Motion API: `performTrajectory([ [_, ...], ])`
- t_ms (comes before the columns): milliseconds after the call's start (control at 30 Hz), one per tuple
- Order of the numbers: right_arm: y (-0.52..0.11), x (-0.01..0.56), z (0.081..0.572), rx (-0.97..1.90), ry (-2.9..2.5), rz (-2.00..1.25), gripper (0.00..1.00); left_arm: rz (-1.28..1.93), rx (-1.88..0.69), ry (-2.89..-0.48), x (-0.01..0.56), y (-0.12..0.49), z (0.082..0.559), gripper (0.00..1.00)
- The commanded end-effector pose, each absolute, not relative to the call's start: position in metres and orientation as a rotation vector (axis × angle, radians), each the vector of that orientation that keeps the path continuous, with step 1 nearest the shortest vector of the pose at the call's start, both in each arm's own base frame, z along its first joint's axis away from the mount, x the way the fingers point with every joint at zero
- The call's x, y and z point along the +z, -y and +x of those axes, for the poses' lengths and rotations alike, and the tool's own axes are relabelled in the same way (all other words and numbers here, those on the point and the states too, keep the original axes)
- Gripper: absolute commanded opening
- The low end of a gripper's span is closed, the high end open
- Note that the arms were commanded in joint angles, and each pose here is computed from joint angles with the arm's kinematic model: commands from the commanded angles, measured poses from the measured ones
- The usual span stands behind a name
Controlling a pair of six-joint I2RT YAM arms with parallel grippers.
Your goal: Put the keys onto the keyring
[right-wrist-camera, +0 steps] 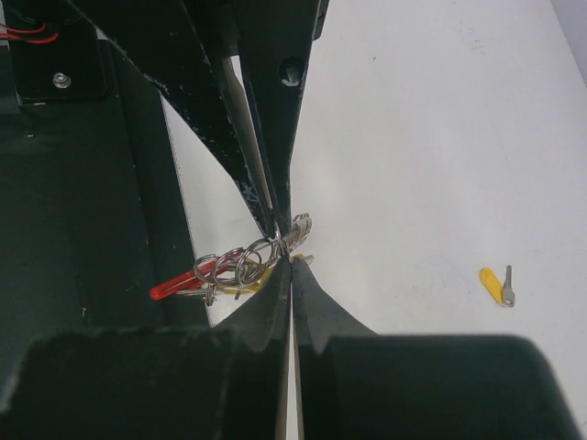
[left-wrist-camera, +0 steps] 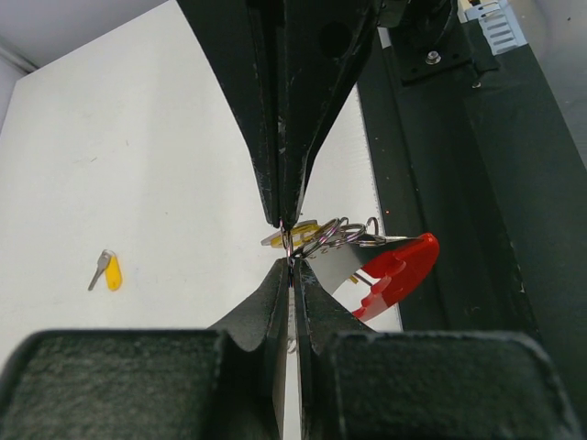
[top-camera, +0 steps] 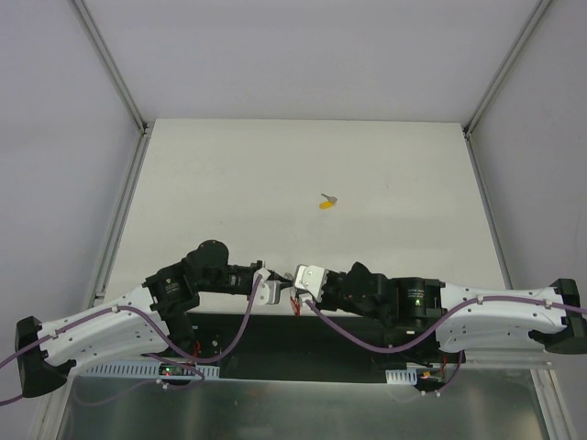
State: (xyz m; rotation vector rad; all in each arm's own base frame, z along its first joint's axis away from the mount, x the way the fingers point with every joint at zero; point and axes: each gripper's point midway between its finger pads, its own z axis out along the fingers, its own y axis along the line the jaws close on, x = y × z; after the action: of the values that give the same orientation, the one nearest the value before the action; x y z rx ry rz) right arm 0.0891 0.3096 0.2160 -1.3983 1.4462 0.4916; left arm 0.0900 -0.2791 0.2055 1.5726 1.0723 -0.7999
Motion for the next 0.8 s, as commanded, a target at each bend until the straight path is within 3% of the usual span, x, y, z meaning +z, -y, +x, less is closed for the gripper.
performTrajectory([
  [0, -0.315, 0.235, 0.088, 0.552, -1.393, -1.35, 0.01, 1.6, -0.882, -0.963, 0.224, 0.286, 0.074, 0.0],
  [767, -0.314, 0.224, 0.097, 0.65, -1.51, -1.315, 0.01, 1.612, -0.85, -0.879, 0.229, 0.281, 0.071, 0.0],
])
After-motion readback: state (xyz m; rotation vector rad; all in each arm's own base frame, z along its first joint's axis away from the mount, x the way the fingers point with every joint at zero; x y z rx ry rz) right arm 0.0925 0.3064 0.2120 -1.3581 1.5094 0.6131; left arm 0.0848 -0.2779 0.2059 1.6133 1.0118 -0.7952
